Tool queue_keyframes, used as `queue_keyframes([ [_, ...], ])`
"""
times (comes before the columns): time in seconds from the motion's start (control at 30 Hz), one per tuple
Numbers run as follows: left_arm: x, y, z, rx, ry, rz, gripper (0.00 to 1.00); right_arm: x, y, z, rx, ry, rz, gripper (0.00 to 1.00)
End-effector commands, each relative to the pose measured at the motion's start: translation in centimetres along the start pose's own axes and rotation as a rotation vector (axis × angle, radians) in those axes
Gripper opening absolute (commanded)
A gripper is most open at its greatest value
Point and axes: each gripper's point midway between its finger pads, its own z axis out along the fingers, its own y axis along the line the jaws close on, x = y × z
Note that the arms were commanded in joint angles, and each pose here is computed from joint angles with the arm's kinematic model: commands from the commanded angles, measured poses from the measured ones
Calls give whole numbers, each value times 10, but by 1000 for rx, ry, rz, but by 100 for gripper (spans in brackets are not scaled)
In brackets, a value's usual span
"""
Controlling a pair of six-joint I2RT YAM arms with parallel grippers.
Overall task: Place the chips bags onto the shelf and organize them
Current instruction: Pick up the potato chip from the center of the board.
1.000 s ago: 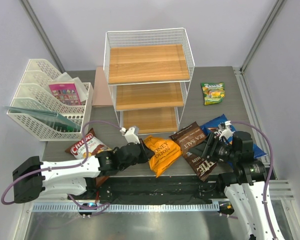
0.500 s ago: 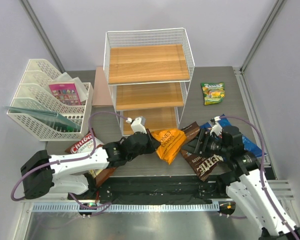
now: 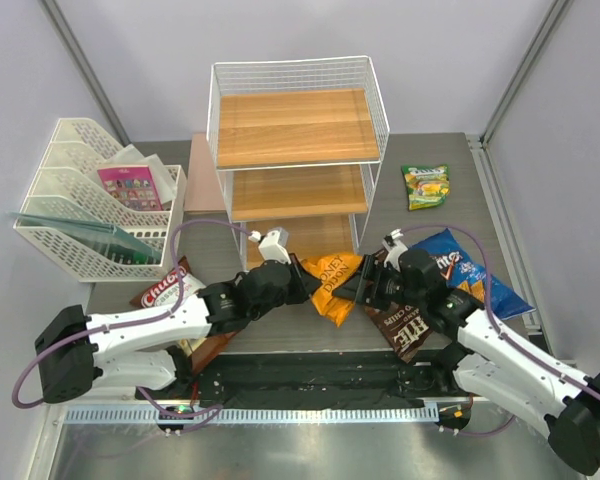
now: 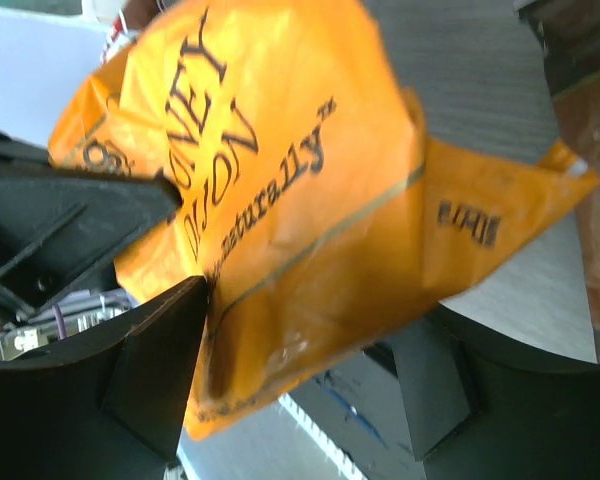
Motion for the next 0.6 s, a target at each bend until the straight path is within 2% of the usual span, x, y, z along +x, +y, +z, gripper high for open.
queue_keyframes([
  [0.0,-18,-23,-10,88,-47,-24,0,-32,20,8,-56,-136,-36,77],
  [0.23,-5,-22,-8,99,3,-28,0,-41,29,20,-107,-200,-54,77],
  [0.5,6,-19,-8,118,37,-19,0,-33,38,40,-154,-187,-77,75],
  [0.57,6,-17,-10,119,35,-18,0,-31,39,43,-148,-180,-89,72],
])
